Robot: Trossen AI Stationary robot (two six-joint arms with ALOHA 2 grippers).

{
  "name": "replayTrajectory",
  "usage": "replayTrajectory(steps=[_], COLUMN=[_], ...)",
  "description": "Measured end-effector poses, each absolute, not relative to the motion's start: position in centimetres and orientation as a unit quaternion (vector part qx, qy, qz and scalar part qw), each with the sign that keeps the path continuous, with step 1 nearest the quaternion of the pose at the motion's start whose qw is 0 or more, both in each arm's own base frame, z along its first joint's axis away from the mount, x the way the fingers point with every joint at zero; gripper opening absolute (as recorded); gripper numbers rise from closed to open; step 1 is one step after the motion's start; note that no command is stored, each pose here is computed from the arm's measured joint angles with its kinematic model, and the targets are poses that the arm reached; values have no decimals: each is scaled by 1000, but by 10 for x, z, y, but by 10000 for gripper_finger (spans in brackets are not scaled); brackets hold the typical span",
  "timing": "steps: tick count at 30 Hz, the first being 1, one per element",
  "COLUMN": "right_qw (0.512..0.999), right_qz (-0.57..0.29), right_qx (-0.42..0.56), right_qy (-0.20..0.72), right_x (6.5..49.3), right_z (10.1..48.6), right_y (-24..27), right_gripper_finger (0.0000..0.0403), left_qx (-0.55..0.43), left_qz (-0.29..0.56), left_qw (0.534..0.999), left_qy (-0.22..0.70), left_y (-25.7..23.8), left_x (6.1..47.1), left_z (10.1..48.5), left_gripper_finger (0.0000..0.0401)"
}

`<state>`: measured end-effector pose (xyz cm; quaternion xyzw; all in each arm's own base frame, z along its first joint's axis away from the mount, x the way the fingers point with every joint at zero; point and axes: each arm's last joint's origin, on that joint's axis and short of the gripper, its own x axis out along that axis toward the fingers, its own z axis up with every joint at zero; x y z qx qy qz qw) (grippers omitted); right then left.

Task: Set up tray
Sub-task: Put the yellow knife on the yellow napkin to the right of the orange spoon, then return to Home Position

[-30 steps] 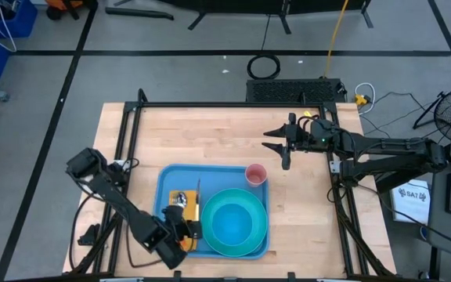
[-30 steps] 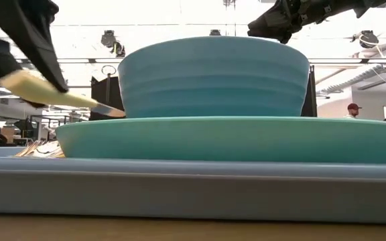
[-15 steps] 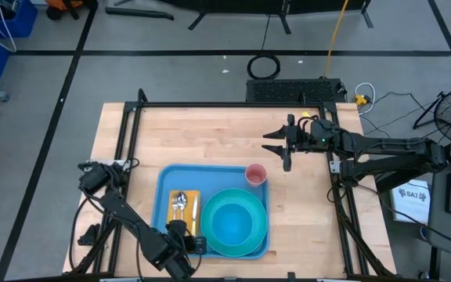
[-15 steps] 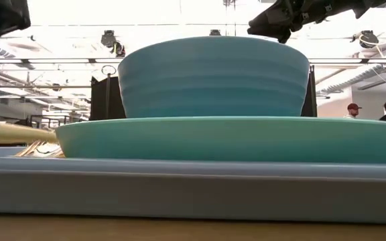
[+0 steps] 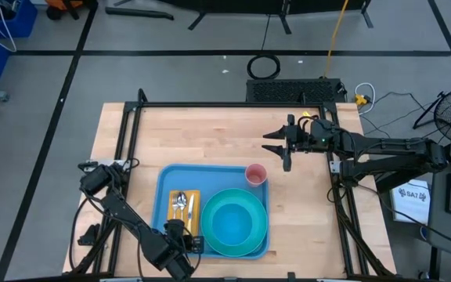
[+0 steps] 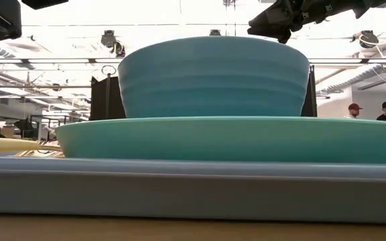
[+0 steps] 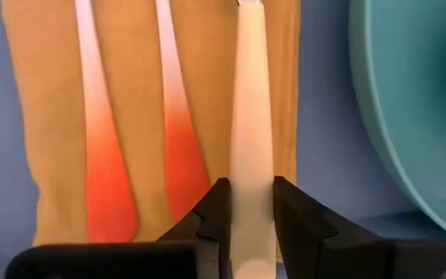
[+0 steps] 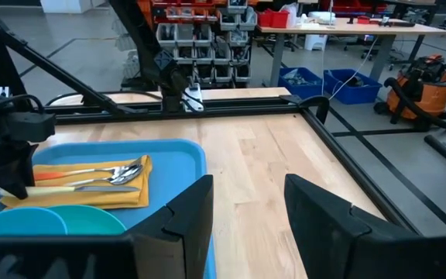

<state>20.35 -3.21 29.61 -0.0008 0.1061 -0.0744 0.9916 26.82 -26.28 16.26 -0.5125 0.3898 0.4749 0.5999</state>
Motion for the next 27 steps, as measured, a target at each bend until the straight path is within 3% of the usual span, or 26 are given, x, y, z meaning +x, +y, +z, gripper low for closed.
replayTrajectory(steps=[15, 22, 27], right_qw=[992, 992, 992], right_qz=[-75, -75, -75], right_qx=[3, 3, 3], right_qy=[106, 106, 106], right_x=[203, 203, 203], right_z=[296, 296, 296], right_y=[-32, -32, -32], right_gripper_finger=[153, 153, 153], left_qx=[-507, -497, -485], left_qz=[478, 469, 462], left_qw=[599, 609, 618], left_qy=[395, 403, 411], left_y=[-256, -256, -256], left_x=[271, 271, 271], left_z=[154, 154, 155], left_gripper_finger=[74, 172, 218])
